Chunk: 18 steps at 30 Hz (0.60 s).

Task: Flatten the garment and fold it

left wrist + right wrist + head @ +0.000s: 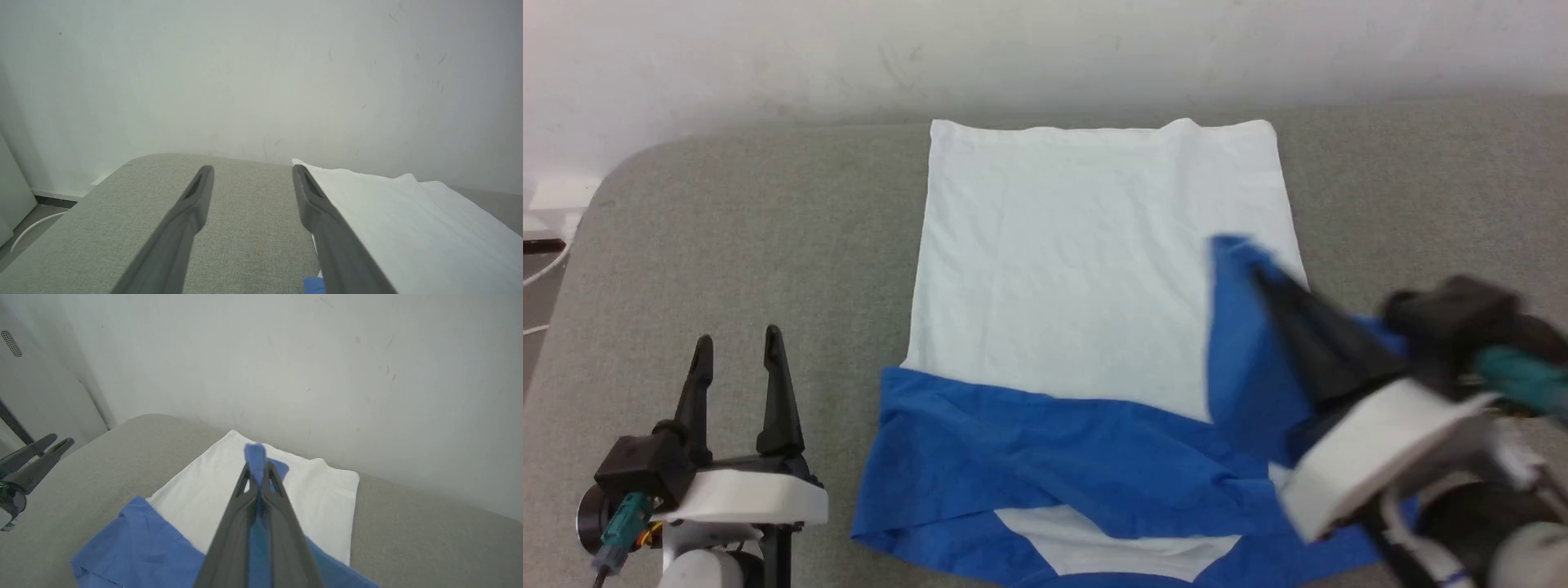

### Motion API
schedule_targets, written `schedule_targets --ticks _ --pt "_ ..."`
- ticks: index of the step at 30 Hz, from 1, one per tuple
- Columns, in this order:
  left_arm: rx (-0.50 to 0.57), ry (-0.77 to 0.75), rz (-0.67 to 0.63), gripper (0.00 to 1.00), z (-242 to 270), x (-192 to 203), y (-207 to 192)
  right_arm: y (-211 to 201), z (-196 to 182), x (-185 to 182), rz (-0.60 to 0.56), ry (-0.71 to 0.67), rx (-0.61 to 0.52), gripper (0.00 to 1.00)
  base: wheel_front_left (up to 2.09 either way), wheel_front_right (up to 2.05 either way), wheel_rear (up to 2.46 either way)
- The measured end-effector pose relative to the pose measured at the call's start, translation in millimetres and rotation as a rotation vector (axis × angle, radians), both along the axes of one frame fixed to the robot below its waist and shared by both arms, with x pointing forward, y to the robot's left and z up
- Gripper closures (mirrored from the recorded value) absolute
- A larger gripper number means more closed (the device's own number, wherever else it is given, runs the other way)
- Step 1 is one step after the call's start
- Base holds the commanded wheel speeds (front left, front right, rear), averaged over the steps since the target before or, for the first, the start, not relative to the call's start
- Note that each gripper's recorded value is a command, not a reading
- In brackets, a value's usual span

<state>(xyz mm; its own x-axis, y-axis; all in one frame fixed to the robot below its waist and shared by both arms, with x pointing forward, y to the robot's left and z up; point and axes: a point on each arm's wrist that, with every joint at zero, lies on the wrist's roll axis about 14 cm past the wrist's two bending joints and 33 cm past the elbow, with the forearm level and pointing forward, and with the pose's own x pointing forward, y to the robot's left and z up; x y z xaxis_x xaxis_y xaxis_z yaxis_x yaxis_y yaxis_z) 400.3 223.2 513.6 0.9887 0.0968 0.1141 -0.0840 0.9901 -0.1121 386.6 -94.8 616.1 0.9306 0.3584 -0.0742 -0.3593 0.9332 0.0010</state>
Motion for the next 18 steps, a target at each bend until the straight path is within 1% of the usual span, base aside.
schedule_targets --ticks 4,9,13,18 --pt "0.0 0.007 0.004 0.0 -2.3 -1.3 1.2 55.8 -28.0 -5.9 0.175 0.089 0.012 1.0 0.0 0.0 0.0" --pt "0.001 0.019 0.007 0.0 -6.2 -2.1 2.0 106.4 -66.1 -12.2 0.34 0.212 0.005 1.0 0.0 0.0 0.0" --pt "-0.003 0.024 0.014 0.0 -8.2 0.2 3.8 131.1 -107.7 -15.9 0.424 0.337 -0.031 1.0 0.0 0.0 0.0" --pt "-0.005 0.03 0.02 0.0 -10.8 4.1 5.6 145.9 -153.7 -15.1 0.475 0.453 -0.062 1.0 0.0 0.0 0.0"
